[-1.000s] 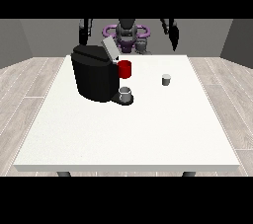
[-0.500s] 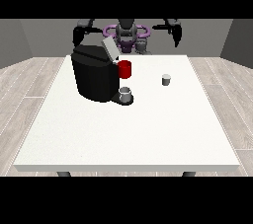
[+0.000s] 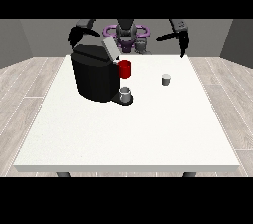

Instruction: Insert the coffee pod into the coffee machine and close the lid

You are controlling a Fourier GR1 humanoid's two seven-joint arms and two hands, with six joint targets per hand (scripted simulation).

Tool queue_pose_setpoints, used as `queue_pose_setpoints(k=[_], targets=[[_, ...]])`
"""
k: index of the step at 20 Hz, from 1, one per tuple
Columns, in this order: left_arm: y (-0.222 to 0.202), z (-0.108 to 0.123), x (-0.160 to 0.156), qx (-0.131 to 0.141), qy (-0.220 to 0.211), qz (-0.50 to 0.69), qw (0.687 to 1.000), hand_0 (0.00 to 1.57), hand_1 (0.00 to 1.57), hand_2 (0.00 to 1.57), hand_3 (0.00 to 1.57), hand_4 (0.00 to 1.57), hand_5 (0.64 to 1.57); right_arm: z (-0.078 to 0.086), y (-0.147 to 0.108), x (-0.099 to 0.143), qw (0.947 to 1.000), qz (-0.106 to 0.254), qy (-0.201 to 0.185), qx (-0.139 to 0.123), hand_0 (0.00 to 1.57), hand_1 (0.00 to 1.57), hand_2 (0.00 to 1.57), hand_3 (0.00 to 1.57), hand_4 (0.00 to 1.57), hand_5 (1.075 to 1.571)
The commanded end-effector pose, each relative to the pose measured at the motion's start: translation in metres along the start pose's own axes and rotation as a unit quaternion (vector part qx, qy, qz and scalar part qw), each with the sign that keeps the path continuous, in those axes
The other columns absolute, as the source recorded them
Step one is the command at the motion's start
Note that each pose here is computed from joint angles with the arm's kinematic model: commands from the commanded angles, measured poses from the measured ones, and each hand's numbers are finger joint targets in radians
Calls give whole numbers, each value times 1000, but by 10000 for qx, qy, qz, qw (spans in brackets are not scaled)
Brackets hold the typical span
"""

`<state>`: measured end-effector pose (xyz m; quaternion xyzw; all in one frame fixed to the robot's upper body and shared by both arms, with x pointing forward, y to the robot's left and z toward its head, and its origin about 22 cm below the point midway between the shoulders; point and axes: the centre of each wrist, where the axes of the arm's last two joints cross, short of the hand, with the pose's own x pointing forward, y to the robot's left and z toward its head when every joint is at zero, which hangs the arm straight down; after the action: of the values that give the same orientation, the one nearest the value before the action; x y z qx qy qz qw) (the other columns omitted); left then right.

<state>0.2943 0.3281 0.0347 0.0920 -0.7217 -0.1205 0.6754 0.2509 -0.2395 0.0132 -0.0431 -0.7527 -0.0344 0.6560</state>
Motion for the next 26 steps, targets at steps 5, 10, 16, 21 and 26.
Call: queue_pose_setpoints(k=[5, 10, 16, 21, 26], targets=[[15, -36, -5, 20, 569, -239, 9981, 0, 0, 0, 0, 0, 1571, -2, 36, 11, 9990, -126, -284, 336, 0, 0, 0, 0, 118, 1571], [35, -37, -24, 175, 502, -438, 9976, 0, 0, 0, 0, 0, 1571, -23, 36, 35, 9980, -232, -499, 315, 0, 0, 0, 0, 259, 1571], [17, -50, -27, -87, 952, -857, 9917, 0, 0, 0, 0, 0, 1571, -19, 8, 5, 9998, -24, -95, 184, 0, 0, 0, 0, 397, 1571], [15, -60, -21, -305, 979, -1298, 9862, 0, 0, 375, 0, 0, 1571, -19, 20, -11, 10000, 63, 23, 42, 0, 0, 0, 0, 389, 1571], [14, -65, -25, -357, 1011, -1500, 9829, 647, 647, 718, 349, 0, 1571, -43, 6, -3, 9997, 195, 147, -49, 0, 0, 0, 0, 424, 1571]])
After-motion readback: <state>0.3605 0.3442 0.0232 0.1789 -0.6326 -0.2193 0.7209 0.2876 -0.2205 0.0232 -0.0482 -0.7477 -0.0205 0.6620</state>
